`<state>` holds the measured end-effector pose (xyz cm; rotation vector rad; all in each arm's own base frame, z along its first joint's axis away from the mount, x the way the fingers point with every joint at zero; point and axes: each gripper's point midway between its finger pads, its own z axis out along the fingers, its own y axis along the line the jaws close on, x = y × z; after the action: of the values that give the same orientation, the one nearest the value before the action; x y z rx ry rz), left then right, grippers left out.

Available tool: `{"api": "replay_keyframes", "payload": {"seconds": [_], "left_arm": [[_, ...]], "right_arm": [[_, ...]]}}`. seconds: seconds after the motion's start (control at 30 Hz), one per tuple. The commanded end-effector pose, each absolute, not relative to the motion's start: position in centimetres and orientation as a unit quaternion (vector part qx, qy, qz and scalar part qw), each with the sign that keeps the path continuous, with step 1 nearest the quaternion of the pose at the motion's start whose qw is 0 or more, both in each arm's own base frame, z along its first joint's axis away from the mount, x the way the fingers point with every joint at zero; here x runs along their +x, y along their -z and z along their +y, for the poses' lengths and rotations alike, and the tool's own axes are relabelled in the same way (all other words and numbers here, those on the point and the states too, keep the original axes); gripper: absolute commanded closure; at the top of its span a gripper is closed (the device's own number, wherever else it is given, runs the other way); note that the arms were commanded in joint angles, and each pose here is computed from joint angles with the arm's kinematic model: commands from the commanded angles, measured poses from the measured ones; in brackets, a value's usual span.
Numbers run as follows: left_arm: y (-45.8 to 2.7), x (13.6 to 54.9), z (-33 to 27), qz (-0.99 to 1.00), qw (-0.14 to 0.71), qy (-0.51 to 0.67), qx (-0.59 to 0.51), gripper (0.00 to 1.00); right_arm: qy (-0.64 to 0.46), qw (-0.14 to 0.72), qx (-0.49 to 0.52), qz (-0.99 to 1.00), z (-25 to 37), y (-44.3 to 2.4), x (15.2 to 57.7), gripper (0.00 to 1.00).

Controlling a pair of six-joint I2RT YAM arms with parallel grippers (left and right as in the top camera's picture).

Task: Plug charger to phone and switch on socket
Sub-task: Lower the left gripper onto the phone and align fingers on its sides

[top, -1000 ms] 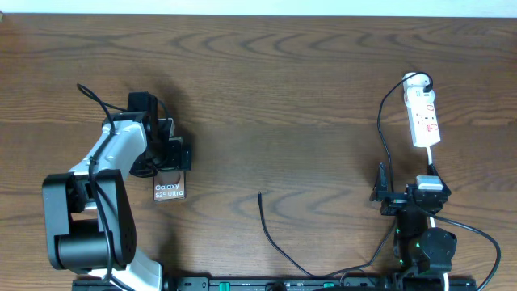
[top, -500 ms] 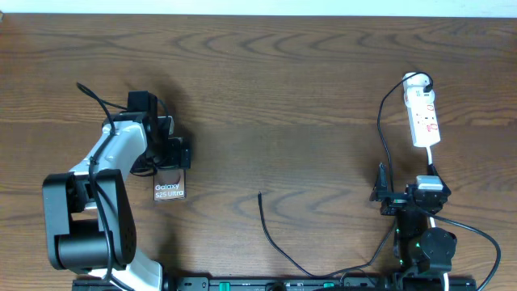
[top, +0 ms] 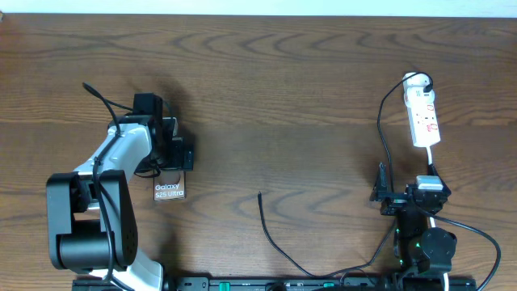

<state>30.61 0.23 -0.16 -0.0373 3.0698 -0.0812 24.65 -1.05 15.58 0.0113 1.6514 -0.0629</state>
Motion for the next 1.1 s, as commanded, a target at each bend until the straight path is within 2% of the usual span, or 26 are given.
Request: {"api": "replay_keyframes", "payload": {"seconds": [0.0,1.07], "left_arm": [[0.8,29.7,-0.2,0.999,0.021,0.035,-0.008,0.02],[0.9,28.9,1.0,1.0,0.004,0.002,-0.015,0.01]], "right_arm": [[0.024,0.679,0.008,0.734,-1.0,-15.6,24.6,0.01],[0.024,0.679,0.008,0.734,-1.0,-15.6,24.6,0.01]]}}
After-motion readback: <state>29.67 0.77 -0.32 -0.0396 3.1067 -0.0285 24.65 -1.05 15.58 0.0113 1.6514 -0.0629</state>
